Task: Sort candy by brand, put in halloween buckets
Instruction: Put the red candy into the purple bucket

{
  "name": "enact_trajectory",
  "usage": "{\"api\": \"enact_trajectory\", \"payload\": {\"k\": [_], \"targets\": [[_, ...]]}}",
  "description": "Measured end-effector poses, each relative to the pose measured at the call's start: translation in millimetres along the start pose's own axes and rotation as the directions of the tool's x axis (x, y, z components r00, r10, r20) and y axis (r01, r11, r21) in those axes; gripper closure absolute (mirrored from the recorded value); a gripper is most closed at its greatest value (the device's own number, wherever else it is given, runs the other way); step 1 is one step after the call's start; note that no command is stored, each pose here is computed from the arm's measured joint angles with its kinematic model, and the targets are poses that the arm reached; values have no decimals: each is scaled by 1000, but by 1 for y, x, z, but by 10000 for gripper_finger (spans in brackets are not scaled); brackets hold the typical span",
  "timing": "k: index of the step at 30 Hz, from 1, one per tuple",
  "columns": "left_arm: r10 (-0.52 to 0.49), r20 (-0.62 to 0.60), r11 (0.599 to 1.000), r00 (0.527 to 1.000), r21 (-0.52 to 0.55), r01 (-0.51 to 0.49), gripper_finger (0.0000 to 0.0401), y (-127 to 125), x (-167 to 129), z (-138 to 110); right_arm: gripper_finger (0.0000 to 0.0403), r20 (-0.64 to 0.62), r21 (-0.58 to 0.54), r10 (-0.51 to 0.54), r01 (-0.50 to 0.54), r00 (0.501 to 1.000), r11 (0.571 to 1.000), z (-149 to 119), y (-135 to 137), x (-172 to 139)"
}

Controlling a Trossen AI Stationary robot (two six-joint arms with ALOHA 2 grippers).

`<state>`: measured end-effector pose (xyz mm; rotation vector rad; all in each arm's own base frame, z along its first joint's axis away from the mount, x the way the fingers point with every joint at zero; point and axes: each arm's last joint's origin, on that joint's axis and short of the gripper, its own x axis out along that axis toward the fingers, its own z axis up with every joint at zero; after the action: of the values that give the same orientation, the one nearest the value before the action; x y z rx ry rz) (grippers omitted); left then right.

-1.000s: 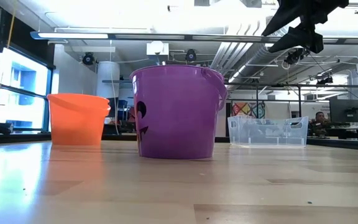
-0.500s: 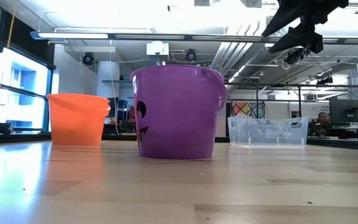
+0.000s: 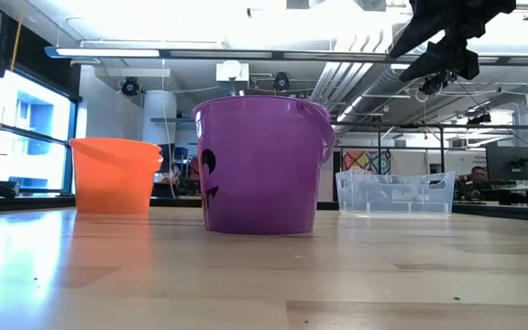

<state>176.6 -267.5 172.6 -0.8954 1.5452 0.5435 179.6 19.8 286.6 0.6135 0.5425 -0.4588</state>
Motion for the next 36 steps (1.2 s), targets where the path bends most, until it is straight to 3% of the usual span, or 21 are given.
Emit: {"api": "enact_trajectory", "payload": {"k": [6,13,16,23,25,29,32,36], "targets": [[37,20,999,999,-5,-37,190,0,12,2,199,-2,1,-2,2,1000,1000,0,0,0],[64,17,997,998,-35,-64,179,-1,22,4,199,-3,0,-7,7,1000,1000,0,0,0],[80,8,996,997,-45,-79,209,-1,26,4,199,-1,-1,-8,8,1000,1000,0,-1,0],[94,10,995,996,-40,-93,374,-2,32,4,199,-1,-1,-9,9,1000,1000,0,-1,0],[80,5,997,997,-22,-80,390,-2,28,4,199,-6,-4,-15,15,1000,1000,-1,-1,0],[-29,-34,996,999,84,31,392,-3,-2,-1,199,-14,-9,-23,23,1000,1000,-2,-2,0],[-159,-61,966,985,198,168,397,1,-41,-4,199,-18,-12,-30,29,999,999,-2,-3,0],[-402,-29,844,915,375,383,399,13,-100,-1,199,-13,-17,-35,34,999,999,-2,-3,0]]}}
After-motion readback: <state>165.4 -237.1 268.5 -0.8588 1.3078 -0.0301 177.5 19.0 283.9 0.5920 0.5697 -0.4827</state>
